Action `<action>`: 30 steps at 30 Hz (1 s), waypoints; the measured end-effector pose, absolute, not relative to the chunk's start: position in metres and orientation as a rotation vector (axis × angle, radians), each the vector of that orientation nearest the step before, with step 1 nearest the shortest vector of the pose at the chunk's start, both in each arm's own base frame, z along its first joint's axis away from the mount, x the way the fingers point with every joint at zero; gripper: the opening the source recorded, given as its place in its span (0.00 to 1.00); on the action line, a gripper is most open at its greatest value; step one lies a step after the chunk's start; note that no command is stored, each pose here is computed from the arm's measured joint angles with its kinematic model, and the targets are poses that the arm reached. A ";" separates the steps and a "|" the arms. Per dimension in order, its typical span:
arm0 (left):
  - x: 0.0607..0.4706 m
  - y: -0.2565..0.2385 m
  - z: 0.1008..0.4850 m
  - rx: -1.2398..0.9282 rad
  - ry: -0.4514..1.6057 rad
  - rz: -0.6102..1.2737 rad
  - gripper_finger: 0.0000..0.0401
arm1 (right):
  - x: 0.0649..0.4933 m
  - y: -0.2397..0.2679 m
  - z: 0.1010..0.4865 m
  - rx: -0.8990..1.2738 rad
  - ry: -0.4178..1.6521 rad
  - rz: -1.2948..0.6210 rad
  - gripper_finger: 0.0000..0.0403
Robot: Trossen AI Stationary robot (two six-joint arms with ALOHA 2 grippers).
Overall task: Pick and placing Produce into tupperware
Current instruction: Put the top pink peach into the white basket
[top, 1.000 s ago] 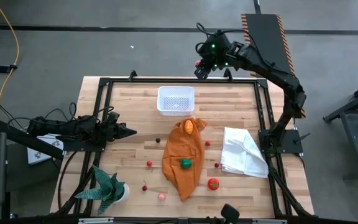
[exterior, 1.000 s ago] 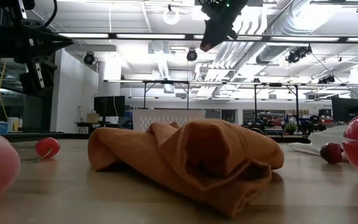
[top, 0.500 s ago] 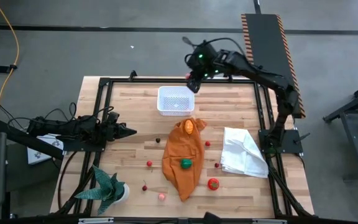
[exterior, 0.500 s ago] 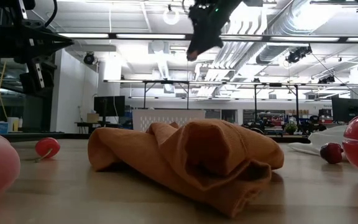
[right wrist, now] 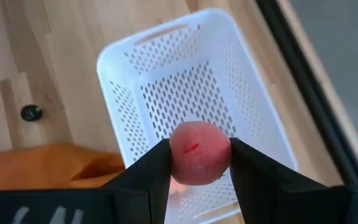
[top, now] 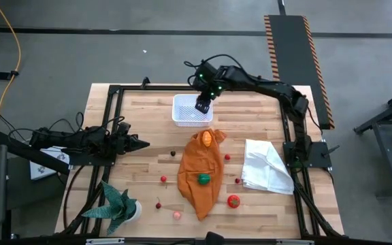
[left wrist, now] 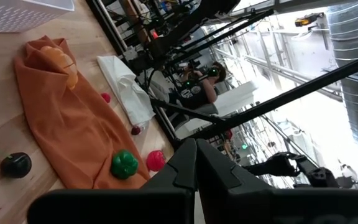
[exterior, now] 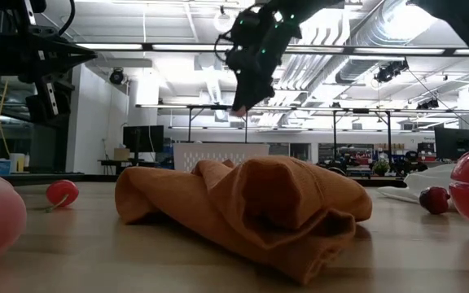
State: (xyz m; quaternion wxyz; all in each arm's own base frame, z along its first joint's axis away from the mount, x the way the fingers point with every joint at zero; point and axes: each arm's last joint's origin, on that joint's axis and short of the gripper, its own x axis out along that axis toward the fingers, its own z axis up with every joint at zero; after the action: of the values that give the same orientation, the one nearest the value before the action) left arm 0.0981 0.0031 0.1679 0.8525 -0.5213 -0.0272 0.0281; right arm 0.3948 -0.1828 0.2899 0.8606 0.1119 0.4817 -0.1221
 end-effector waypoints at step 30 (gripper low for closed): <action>0.098 0.003 0.168 -1.097 -0.057 0.059 0.00 | 0.425 -0.197 0.197 0.284 1.178 -0.184 0.33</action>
State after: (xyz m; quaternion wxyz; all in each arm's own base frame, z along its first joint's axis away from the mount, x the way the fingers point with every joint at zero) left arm 0.0981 0.0031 0.1679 0.8525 -0.5213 -0.0271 0.0280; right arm 0.4253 -0.1969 0.1970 0.8179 0.1333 0.5530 -0.0863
